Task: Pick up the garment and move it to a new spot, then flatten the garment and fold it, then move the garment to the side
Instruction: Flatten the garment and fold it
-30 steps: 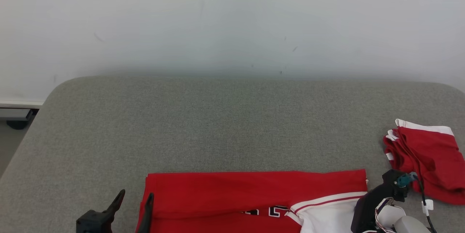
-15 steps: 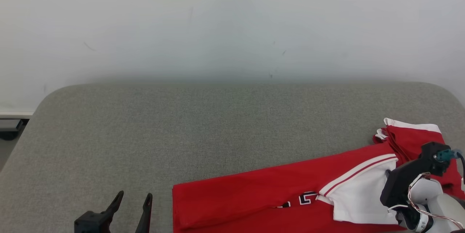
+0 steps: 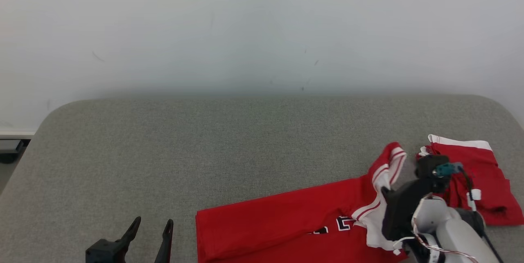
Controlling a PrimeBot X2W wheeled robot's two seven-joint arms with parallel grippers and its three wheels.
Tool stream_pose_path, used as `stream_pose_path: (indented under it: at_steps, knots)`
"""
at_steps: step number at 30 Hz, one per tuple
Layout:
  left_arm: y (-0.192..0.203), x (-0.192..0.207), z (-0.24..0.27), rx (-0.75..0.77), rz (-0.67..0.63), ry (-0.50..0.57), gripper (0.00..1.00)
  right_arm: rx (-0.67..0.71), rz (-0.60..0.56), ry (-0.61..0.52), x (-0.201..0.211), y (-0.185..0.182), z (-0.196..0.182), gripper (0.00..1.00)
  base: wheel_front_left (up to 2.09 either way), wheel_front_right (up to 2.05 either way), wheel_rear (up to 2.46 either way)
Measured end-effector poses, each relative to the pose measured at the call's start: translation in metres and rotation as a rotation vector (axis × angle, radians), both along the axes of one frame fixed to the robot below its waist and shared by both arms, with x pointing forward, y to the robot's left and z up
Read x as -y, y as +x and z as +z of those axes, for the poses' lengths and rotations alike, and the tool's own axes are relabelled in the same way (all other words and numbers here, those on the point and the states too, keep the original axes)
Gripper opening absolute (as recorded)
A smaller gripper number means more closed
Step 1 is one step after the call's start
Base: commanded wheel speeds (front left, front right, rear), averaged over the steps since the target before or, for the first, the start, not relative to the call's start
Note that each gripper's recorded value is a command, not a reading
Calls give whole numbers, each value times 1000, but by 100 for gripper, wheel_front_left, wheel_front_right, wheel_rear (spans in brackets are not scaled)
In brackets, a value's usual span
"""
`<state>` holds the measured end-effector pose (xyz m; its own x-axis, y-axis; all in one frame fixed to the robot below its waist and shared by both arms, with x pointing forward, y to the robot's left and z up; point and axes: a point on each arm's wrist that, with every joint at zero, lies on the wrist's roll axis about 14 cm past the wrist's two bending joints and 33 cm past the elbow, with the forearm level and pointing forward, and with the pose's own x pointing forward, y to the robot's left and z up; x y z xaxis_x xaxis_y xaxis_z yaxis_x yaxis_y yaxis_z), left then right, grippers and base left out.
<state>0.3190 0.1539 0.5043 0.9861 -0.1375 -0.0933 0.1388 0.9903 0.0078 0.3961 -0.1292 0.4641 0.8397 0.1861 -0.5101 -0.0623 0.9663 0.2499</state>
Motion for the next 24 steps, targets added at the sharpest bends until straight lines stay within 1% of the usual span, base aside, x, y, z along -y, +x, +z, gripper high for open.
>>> stream_pose_path:
  at_steps: [2, 3, 6, 14, 20, 24]
  knots:
    - [0, 0, 0, 0, -1, 0, 100, 1, 60, 3, -22, -4, 3, 0, 0, 0, 0]
    - [0, 0, 0, 0, -1, 0, 100, -2, 111, 18, -43, -8, 5, 0, 0, 0, 0]
    - [-1, 1, 0, -1, -2, -1, 100, -20, 174, 34, -69, -16, 5, 0, 0, 0, 0]
    - [-5, 7, -4, -15, -22, -6, 100, -70, 305, -10, -105, -31, -4, 0, 0, 0, 0]
    - [-4, 4, 1, -2, -17, -5, 100, -64, 376, -47, -125, -30, 0, 0, 0, 0, 0]
    - [-7, 4, -2, -14, -17, -6, 100, -58, 497, -25, -161, -42, 9, 0, 0, 0, 0]
